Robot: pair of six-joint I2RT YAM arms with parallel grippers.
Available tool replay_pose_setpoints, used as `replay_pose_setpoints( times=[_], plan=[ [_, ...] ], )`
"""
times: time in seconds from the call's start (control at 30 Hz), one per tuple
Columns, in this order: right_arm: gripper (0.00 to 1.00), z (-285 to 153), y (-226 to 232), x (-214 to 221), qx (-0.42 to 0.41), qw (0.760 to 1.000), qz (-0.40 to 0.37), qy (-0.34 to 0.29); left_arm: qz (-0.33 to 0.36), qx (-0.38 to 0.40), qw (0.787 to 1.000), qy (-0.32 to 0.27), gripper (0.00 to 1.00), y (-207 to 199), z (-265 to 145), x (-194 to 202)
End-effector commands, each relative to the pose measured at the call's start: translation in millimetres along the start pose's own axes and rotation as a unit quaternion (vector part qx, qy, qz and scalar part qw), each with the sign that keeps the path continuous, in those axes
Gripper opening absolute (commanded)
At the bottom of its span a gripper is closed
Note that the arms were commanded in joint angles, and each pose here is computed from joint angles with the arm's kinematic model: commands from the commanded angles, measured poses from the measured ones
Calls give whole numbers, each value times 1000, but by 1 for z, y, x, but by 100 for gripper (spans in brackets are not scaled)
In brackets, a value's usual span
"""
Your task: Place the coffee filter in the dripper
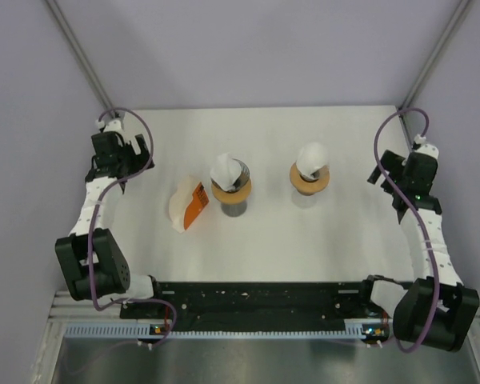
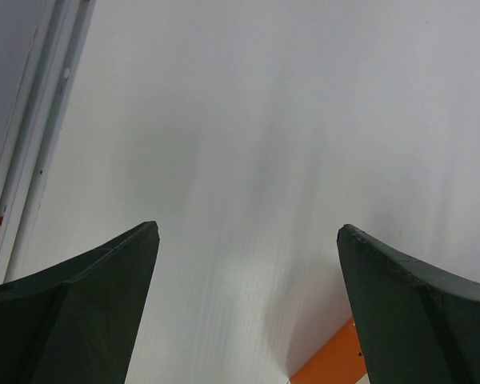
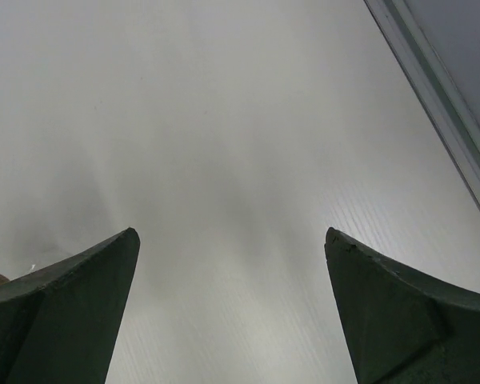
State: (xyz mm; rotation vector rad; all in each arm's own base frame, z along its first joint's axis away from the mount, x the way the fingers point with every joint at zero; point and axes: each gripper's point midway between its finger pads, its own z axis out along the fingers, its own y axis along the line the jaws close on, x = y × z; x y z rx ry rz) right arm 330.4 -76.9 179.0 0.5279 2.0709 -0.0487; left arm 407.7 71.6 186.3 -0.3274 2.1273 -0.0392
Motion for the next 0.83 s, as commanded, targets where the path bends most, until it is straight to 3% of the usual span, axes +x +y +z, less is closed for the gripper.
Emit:
replay_pose_setpoints(
  times=[0.0, 0.23, 0.37, 0.8],
  plan=[
    [99, 0, 2, -27, -12, 995, 15, -102, -10, 3, 999, -41, 99, 1, 13, -2],
    [99, 12, 1, 0, -25, 994, 22, -102, -42, 28, 998, -32, 99, -6, 18, 31],
    [99, 15, 0, 11, -30, 994, 24, -106, -40, 47, 997, -53, 99, -11, 17, 35],
    [99, 20, 1, 24, -48, 991, 24, -126, -19, 85, 995, -42, 99, -21, 20, 61]
  ],
)
